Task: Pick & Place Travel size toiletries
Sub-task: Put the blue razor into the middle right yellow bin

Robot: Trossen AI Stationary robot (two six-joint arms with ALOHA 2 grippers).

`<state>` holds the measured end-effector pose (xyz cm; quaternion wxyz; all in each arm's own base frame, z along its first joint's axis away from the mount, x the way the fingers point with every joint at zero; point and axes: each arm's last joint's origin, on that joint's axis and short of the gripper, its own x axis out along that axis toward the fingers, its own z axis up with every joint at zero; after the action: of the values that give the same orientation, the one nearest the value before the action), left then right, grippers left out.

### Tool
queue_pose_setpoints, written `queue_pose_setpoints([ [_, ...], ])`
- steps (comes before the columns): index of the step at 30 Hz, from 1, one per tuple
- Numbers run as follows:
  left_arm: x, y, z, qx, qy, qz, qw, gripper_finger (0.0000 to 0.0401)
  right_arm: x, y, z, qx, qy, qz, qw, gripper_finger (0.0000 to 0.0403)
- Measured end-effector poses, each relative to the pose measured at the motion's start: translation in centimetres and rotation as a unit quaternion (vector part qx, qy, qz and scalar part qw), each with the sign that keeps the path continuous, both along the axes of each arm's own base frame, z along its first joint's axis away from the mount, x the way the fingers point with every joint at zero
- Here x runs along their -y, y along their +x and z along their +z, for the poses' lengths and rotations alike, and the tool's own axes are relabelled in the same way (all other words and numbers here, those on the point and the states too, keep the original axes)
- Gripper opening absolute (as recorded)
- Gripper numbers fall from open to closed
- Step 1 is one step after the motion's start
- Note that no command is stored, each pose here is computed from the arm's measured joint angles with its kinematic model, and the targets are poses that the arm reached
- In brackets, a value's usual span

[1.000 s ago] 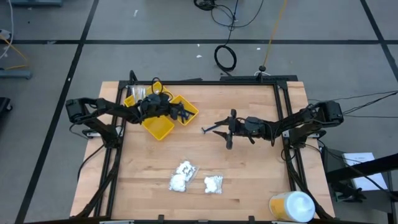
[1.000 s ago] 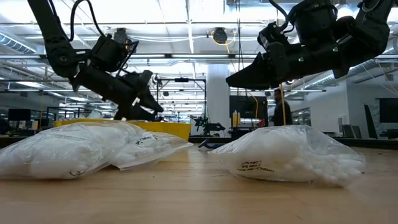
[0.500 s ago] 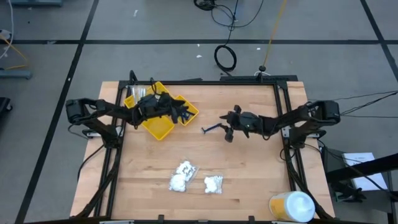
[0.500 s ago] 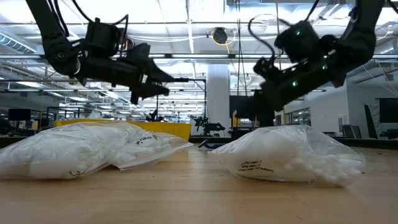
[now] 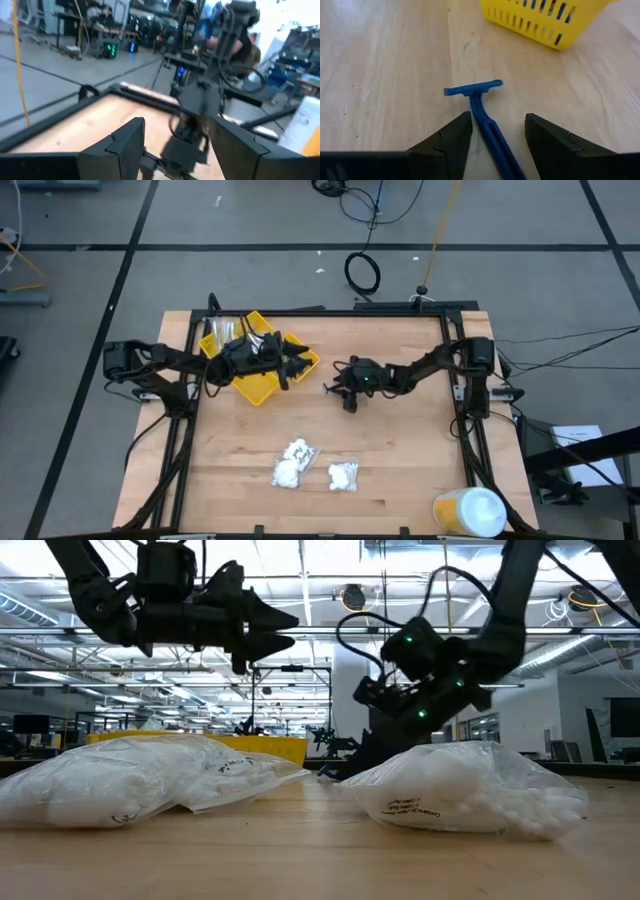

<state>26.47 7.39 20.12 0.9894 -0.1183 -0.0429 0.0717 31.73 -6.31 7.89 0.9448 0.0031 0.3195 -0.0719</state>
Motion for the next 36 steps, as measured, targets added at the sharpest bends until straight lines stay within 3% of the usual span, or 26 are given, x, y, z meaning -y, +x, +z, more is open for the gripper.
queue_pose_setpoints([
  [7, 0.5, 0.4, -0.3, -0.029, 0.012, -0.009, 0.999, 0.0218, -0.3, -1.0, -0.5, -0.105, 0.027, 0.005, 0.994, 0.0165],
  [14, 0.4, 0.4, -0.4, -0.036, 0.011, -0.008, 0.999, 0.0218, -0.7, -2.3, 1.5, -0.146, 0.049, 0.005, 0.988, 0.0139],
  [20, 0.4, 0.3, -0.6, -0.044, 0.008, -0.008, 0.999, 0.0218, -0.8, -2.9, 3.0, -0.134, 0.045, 0.002, 0.990, 0.0133],
  [28, 0.4, 0.3, -0.6, -0.045, 0.006, -0.008, 0.999, 0.0218, -0.8, -3.3, 1.9, -0.142, 0.036, -0.011, 0.989, 0.0127],
  [36, 0.4, 0.3, -0.6, -0.045, 0.005, -0.009, 0.999, 0.0218, -1.0, -3.4, 1.6, -0.153, 0.039, 0.000, 0.987, 0.0053],
])
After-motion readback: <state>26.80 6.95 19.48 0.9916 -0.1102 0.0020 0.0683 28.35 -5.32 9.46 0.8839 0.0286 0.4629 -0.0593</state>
